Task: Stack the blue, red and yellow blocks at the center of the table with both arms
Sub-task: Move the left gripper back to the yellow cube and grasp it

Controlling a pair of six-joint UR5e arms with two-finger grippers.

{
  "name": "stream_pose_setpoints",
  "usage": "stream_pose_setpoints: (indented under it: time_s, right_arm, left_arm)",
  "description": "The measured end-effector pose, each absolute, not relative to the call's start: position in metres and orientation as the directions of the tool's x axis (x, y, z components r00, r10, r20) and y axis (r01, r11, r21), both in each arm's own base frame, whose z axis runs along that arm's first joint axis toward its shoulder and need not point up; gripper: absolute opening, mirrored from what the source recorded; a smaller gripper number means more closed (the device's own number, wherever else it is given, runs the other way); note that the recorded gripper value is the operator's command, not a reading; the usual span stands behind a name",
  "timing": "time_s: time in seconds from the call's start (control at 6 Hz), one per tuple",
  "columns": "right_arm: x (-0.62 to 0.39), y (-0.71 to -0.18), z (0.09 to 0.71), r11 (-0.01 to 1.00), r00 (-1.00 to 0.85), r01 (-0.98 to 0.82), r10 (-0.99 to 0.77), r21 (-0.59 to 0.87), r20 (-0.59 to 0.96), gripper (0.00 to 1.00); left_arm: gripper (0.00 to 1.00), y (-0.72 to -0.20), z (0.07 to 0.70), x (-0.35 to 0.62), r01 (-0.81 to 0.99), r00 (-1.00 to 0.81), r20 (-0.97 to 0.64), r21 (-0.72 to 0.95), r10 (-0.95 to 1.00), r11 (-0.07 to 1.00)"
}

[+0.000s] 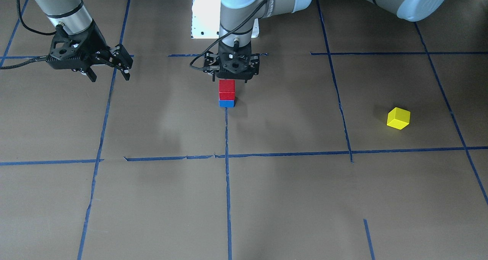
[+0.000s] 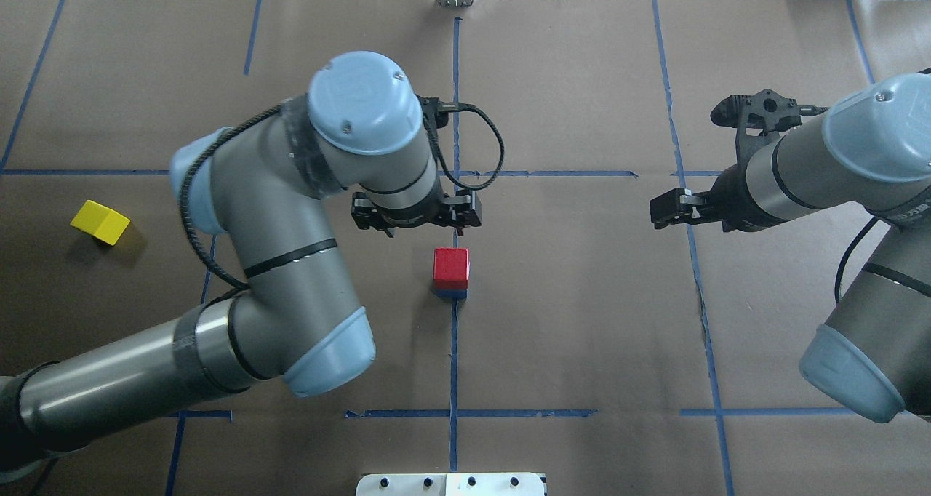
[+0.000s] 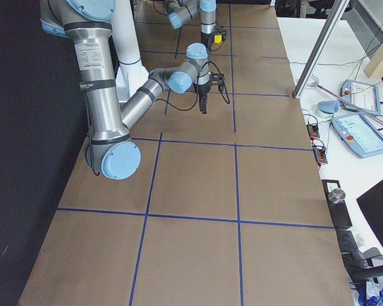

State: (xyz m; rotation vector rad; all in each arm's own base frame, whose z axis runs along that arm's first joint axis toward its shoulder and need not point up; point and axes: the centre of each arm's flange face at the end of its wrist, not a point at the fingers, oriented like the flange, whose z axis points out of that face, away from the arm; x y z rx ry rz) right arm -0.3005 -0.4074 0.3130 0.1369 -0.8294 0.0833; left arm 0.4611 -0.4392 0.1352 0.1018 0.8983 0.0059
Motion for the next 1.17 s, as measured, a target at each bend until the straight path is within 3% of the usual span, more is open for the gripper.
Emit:
stream_pose_setpoints:
  time_s: [0.5,1.17]
  right_arm:
    - [-0.251,-0.415,0.355,0.995,0.695,-0.052,-0.027,0.088,0.719,1.00]
    - [-0.195,-0.421,0.390,0.995,0.700,-0.002,-0.073,0.104,0.710,1.00]
  left_arm:
    - [1.00,-0.466,0.281,0.318,-0.172,0.676,-0.650,0.319,0.347,0.932]
    - [1.00,-0.502,0.482,0.248,-0.327,0.639,-0.582,0.386,0.503,0.863]
